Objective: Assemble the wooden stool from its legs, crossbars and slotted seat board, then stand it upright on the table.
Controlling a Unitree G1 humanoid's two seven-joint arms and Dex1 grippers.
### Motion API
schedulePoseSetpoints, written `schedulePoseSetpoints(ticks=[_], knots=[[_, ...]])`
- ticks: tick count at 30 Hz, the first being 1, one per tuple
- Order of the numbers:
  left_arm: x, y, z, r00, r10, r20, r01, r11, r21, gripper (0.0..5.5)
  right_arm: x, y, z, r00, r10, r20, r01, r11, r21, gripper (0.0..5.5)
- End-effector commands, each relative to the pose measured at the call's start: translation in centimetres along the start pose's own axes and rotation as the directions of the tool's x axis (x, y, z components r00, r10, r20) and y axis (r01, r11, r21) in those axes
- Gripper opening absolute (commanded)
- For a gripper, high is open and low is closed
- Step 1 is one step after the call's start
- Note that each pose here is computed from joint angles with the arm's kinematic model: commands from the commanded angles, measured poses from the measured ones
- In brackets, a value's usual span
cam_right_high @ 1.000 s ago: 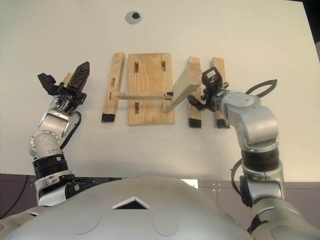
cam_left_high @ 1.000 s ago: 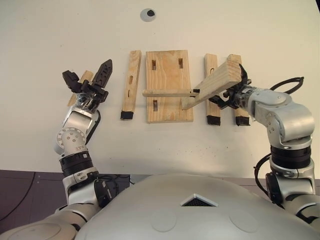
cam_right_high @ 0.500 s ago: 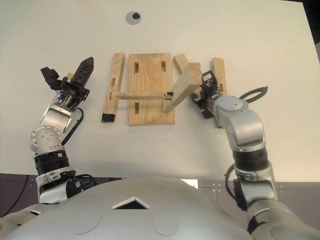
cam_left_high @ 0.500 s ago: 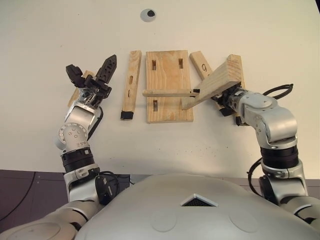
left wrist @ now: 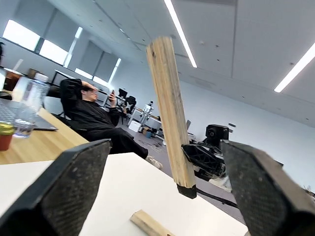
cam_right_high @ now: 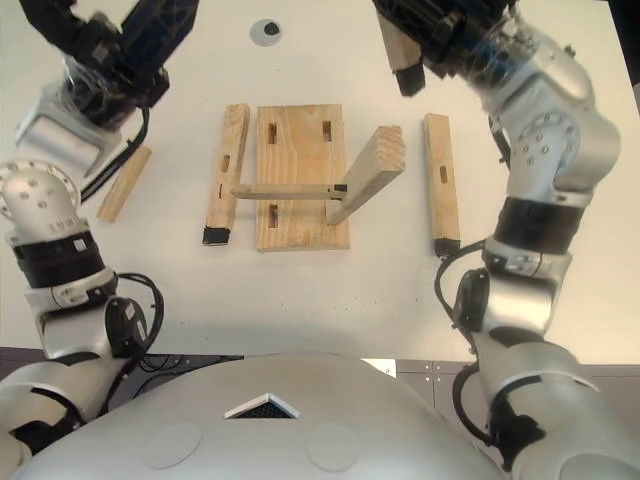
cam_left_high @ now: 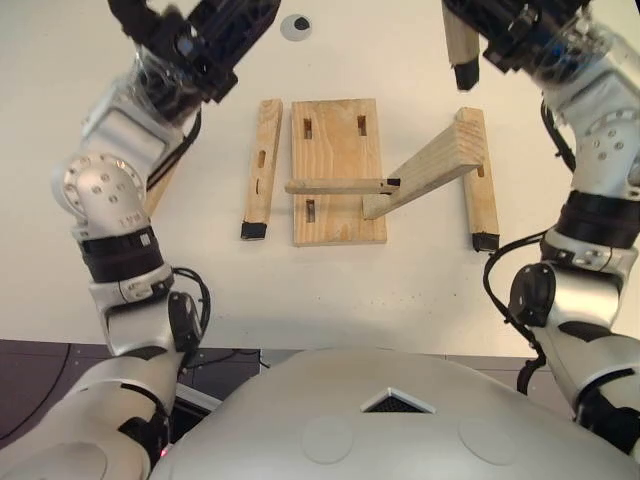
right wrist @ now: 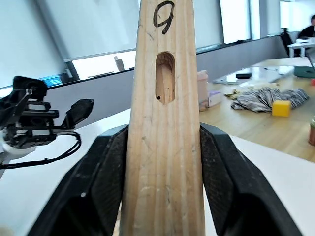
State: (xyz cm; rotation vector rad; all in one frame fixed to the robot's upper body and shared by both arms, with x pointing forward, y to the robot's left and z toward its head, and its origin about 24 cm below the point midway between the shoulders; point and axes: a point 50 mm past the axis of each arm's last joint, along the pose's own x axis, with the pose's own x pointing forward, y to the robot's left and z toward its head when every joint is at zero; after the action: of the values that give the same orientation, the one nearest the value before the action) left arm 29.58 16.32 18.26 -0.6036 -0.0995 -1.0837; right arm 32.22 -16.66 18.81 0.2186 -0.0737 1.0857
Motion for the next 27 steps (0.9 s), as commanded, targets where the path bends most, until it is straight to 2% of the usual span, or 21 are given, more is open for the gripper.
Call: schedulePoseSetpoints(ticks=[1,4,11,14,22,27], knots=[[2.3,-0.4,0.6,0.993,-0.1,-0.06,0.101,0.995,0.003,4.05,1.4,1.2,1.3,0.968,0.249,-0.04,-0.249,0.968,-0.015,2.05],[3.4,-1.5,-0.3,0.982,-0.177,-0.063,0.175,0.984,-0.037,4.05,2.1,2.5,0.8,0.931,0.36,-0.067,-0.359,0.933,0.021,2.05],[3.9,-2.9,-0.9,0.968,-0.248,-0.034,0.245,0.967,-0.074,4.05,2.3,3.0,0.6,0.918,0.39,-0.073,-0.388,0.921,0.045,2.05],[3.9,-2.8,-0.9,0.971,-0.238,-0.012,0.237,0.969,-0.075,3.65,2.2,3.1,0.6,0.917,0.391,-0.076,-0.388,0.92,0.052,2.05],[3.6,-2.5,-1.2,0.974,-0.226,-0.008,0.224,0.969,-0.1,2.18,2.3,3.4,0.4,0.917,0.394,-0.064,-0.388,0.918,0.085,2.05],[3.5,-2.5,-0.9,0.974,-0.226,0.013,0.227,0.969,-0.1,2.1,2.3,3.4,0.4,0.916,0.395,-0.069,-0.387,0.917,0.099,2.05]])
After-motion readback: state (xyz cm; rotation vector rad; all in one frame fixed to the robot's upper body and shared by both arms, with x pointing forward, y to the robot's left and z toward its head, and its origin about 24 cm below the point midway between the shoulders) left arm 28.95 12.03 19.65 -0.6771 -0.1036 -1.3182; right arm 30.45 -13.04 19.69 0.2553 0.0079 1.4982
